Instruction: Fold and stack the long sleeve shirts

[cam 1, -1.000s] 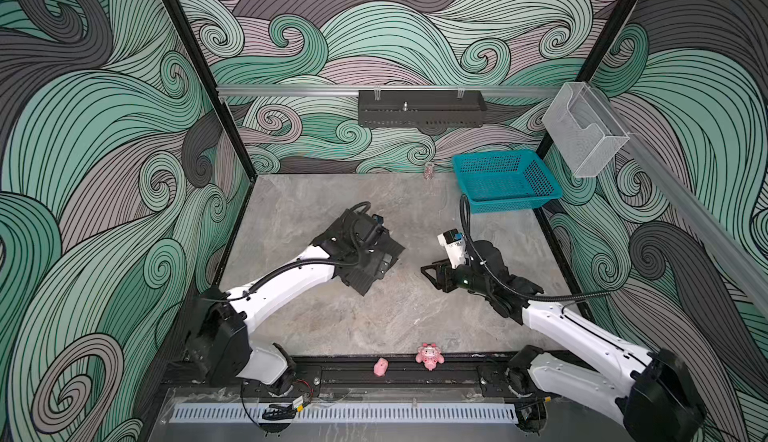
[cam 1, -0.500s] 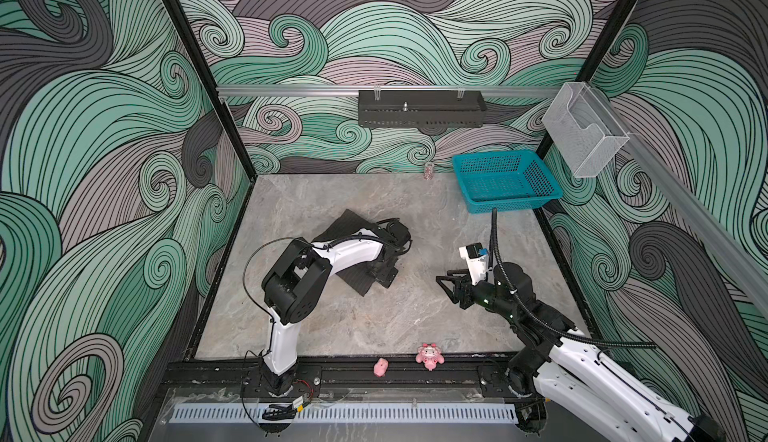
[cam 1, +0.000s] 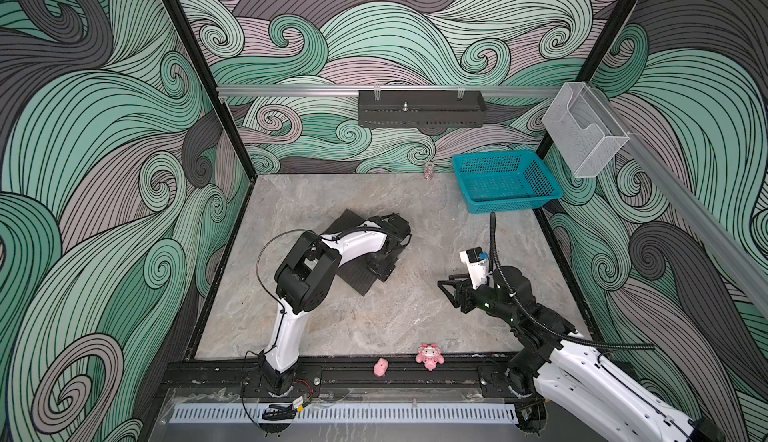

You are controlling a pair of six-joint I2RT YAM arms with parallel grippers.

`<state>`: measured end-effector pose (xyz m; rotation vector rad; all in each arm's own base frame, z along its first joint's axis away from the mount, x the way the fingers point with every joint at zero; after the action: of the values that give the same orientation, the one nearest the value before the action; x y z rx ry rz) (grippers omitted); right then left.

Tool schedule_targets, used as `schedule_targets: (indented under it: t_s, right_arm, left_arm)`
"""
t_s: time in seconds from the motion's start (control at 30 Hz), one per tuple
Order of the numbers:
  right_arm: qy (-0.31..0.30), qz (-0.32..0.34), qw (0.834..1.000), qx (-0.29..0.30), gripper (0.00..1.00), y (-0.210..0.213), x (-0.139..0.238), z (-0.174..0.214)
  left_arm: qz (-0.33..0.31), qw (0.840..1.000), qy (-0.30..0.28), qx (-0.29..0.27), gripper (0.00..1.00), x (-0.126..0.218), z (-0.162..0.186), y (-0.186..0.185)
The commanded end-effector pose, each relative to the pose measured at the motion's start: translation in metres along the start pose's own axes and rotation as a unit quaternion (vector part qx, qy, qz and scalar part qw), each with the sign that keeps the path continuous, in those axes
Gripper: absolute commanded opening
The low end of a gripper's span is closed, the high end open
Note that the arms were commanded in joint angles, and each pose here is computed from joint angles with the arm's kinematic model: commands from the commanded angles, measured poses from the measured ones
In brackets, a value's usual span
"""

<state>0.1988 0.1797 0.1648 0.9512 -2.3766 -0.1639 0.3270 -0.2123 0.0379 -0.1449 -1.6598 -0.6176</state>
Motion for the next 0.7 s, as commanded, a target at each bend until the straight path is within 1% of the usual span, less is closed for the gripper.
schedule_targets:
  t_s: [0.0, 0.1, 0.2, 0.23, 0.3, 0.37, 0.4, 0.47, 0.6, 0.63, 0.67]
  right_arm:
    - [-0.003, 0.005, 1.0, 0.008, 0.51, -0.002, 0.0, 0.001]
    - [-0.003, 0.008, 1.0, 0.009, 0.52, -0.003, 0.001, 0.001]
    - [-0.005, 0.008, 1.0, 0.01, 0.52, -0.003, 0.001, 0.002]
    - [-0.006, 0.01, 1.0, 0.01, 0.52, -0.004, 0.002, 0.001]
    - [-0.008, 0.009, 1.0, 0.01, 0.52, -0.004, 0.001, 0.001]
    - [-0.008, 0.008, 1.0, 0.009, 0.52, -0.003, 0.0, 0.001]
    - [-0.007, 0.007, 1.0, 0.008, 0.52, -0.003, -0.001, 0.001]
    - [-0.006, 0.005, 1.0, 0.007, 0.52, -0.003, -0.002, 0.001]
    - [-0.005, 0.004, 1.0, 0.008, 0.52, -0.002, -0.003, 0.0]
    - [-0.006, 0.003, 1.0, 0.008, 0.52, -0.002, -0.004, 0.0]
    - [-0.005, 0.002, 1.0, 0.008, 0.52, -0.002, -0.005, -0.001]
  left_arm:
    - [-0.001, 0.998, 0.06, -0.016, 0.93, -0.026, 0.016, 0.003]
    - [0.025, 0.995, 0.095, 0.004, 0.82, -0.034, 0.026, 0.004]
    - [0.037, 0.992, 0.119, 0.003, 0.7, -0.042, 0.032, 0.003]
    - [0.04, 0.991, 0.128, 0.003, 0.64, -0.045, 0.034, 0.003]
    - [0.049, 0.988, 0.145, 0.005, 0.49, -0.051, 0.038, 0.002]
    - [0.055, 0.987, 0.151, 0.007, 0.35, -0.056, 0.039, 0.0]
    - [0.056, 0.987, 0.153, 0.006, 0.32, -0.059, 0.039, 0.0]
    - [0.057, 0.986, 0.155, 0.005, 0.2, -0.063, 0.039, -0.001]
    - [0.052, 0.987, 0.155, 0.005, 0.05, -0.068, 0.037, 0.001]
    - [0.052, 0.987, 0.154, 0.005, 0.0, -0.069, 0.037, 0.001]
    - [0.051, 0.987, 0.151, 0.003, 0.0, -0.069, 0.036, 0.002]
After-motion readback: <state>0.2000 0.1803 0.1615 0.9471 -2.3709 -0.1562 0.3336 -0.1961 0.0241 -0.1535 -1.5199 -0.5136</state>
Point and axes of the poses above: each gripper's point midway between its finger pads, its own x axis back along the fingers, its own y axis along the line the jaws close on, z = x × y, the point moved 1 cm from there along x, back along the fingers, and after that the axes turned 6 degrees about x, right-handed, at the moved point
